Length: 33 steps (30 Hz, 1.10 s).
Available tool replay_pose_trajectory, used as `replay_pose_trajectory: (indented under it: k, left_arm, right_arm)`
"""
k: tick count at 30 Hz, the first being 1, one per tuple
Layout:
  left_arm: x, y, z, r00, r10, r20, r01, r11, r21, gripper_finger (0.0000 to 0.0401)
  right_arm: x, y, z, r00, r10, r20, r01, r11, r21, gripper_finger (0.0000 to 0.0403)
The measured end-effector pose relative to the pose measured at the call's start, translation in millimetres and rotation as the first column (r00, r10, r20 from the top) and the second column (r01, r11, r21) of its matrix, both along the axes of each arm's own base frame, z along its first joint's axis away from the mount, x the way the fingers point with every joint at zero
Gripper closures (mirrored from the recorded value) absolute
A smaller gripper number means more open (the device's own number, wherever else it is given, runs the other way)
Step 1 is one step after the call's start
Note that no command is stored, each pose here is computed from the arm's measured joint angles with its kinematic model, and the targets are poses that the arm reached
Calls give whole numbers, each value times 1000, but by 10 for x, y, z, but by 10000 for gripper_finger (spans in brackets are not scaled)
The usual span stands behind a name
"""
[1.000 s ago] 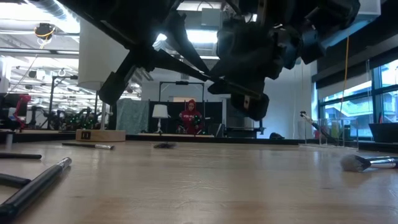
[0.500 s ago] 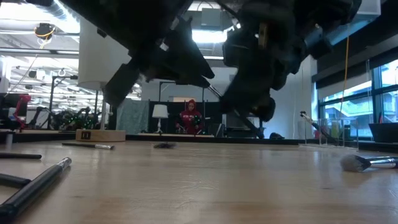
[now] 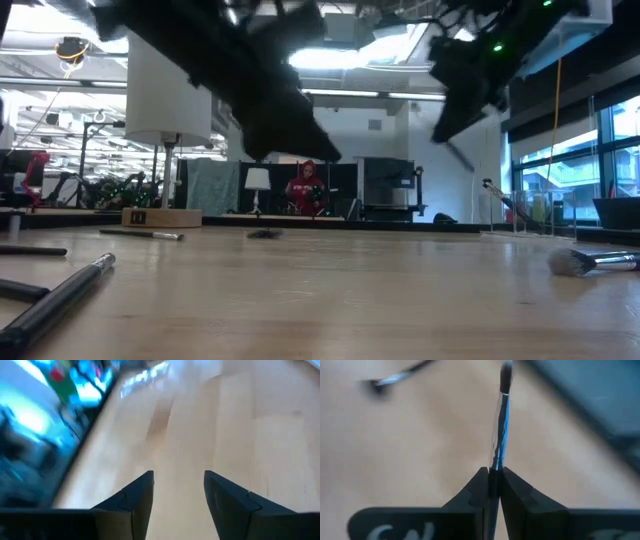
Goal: Sort items
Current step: Put the foundation brush into the middle section of the transparent organizer
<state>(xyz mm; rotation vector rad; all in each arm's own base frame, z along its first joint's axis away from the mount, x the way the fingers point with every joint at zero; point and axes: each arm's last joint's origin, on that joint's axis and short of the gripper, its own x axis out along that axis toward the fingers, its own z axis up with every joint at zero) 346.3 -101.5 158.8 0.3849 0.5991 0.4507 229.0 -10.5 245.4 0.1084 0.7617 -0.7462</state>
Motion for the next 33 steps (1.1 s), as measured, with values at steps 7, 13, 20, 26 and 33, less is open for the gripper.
replay_pose_trajectory:
  k: [7, 13, 20, 26, 33]
  left_arm:
    - [-138, 392, -295, 974, 218, 66, -198, 952, -232, 243]
    - [-237, 509, -417, 950, 295, 103, -255, 922, -292, 254]
    - [-268, 470, -440, 957, 275, 96, -239, 930, -281, 258]
    - [-294, 380, -433, 961, 257, 98, -232, 949, -213, 258]
    - [-305, 359, -427, 959, 264, 106, -243, 954, -176, 258]
  right_arm:
    - [-528, -414, 258, 930, -363, -56, 327, 887, -326, 367]
    - [-567, -724, 269, 882, -458, -107, 390, 839, -378, 367]
    - [-609, -901, 30, 841, -526, -129, 458, 818, -349, 366]
    - [-730, -966, -397, 828, -543, -142, 491, 824, -283, 366]
    - [-808, -990, -596, 841, -510, -178, 474, 855, -212, 366]
